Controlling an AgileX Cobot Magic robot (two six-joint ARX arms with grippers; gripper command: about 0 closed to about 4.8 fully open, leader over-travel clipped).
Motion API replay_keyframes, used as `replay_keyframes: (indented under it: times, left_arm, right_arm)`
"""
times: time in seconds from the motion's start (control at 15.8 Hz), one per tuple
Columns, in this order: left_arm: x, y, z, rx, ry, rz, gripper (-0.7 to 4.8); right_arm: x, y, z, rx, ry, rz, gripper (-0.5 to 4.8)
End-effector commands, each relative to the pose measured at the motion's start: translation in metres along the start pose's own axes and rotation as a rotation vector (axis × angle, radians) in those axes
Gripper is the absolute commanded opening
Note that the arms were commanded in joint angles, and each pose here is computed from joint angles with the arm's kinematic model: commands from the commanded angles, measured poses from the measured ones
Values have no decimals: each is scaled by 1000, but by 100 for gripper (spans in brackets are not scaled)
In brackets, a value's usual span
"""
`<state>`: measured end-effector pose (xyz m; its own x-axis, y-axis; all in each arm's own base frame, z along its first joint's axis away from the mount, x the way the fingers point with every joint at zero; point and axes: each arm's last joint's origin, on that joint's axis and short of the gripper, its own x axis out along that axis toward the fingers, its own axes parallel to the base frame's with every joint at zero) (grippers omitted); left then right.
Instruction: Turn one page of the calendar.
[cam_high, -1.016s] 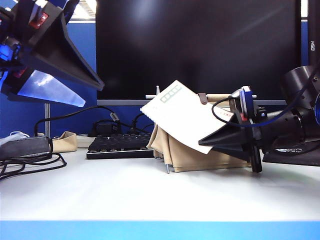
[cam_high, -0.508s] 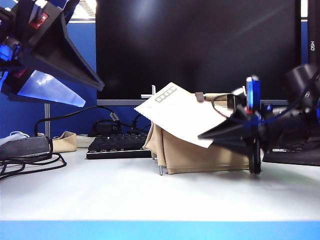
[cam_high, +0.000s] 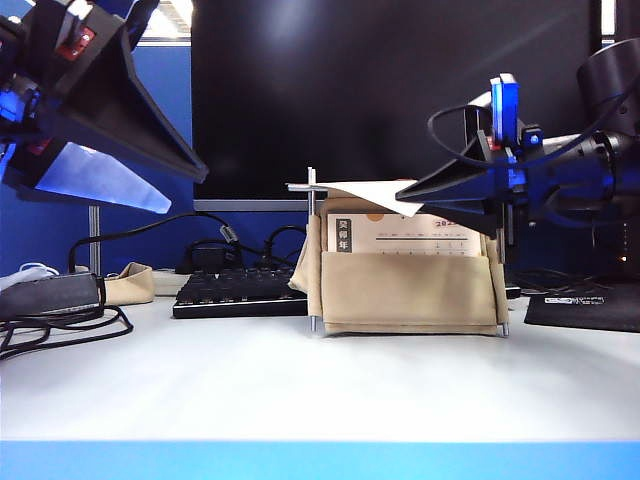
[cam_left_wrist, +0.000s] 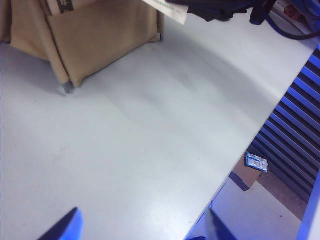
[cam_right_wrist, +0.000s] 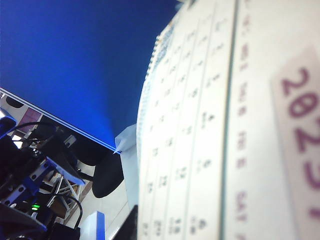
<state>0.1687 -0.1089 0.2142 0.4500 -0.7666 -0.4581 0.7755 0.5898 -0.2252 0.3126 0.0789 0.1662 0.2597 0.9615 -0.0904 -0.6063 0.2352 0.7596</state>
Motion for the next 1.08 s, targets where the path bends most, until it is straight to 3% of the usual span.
replay_keyframes:
  times: [0.06, 0.38, 0.7, 1.08]
  left_arm:
    - [-1, 0, 3, 10, -11, 0, 323]
    - [-1, 0, 3, 29, -12, 4, 323]
    - [-1, 0, 3, 52, -12, 26, 323]
    - [-1, 0, 3, 52, -11, 30, 323]
  right_arm:
    - [-3, 3, -6, -21, -14, -18, -7]
    - [-15, 26, -11, -137, -72, -105, -7]
    - [-33, 57, -15, -294, -43, -397, -7]
    - [-39, 59, -17, -330, -55, -583, -7]
